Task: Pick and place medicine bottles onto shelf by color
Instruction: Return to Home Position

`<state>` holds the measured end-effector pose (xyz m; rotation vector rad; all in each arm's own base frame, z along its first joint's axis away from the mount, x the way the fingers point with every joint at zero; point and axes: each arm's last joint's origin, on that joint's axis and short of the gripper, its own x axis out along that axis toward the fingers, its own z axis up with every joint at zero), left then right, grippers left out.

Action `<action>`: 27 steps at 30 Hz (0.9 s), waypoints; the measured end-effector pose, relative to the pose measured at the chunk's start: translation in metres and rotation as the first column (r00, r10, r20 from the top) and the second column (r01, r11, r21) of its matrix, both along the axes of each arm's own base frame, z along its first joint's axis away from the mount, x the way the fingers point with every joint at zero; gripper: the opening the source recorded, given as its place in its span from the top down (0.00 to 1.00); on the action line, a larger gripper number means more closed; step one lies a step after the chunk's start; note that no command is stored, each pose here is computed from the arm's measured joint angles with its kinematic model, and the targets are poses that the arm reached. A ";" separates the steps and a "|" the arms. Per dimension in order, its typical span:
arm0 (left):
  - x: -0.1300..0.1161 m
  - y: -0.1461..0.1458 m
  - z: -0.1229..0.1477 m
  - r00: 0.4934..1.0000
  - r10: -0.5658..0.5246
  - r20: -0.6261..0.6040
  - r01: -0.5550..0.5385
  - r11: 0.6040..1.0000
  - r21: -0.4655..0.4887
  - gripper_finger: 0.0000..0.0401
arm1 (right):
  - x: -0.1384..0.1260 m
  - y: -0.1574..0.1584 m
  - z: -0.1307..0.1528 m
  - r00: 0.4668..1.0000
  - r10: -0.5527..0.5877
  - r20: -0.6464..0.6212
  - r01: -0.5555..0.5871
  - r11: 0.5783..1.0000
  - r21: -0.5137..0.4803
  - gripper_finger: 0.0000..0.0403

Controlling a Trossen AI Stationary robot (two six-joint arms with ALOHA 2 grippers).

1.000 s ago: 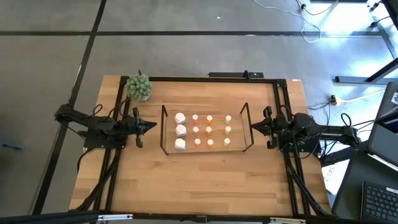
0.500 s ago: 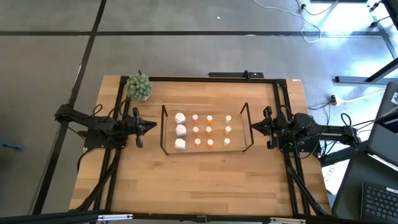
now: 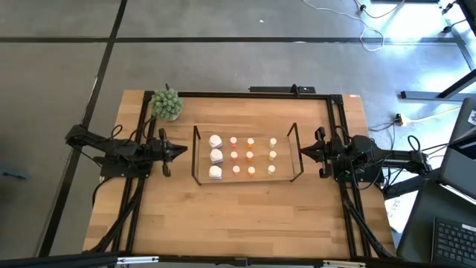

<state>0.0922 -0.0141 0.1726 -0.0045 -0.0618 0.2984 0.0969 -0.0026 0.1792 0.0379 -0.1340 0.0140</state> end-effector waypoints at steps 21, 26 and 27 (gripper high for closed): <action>0.000 0.000 0.000 1.000 0.000 0.000 0.000 1.000 0.000 0.97 | 0.000 0.000 0.000 1.000 0.000 0.000 0.000 1.000 0.000 0.96; 0.000 0.000 0.000 1.000 0.000 0.000 0.000 1.000 0.000 0.95 | 0.000 0.000 0.000 1.000 0.000 0.000 0.000 1.000 0.000 0.96; 0.000 0.000 0.000 1.000 0.000 0.000 0.000 1.000 0.000 0.94 | 0.000 0.000 0.000 1.000 0.000 0.000 0.000 1.000 0.000 0.96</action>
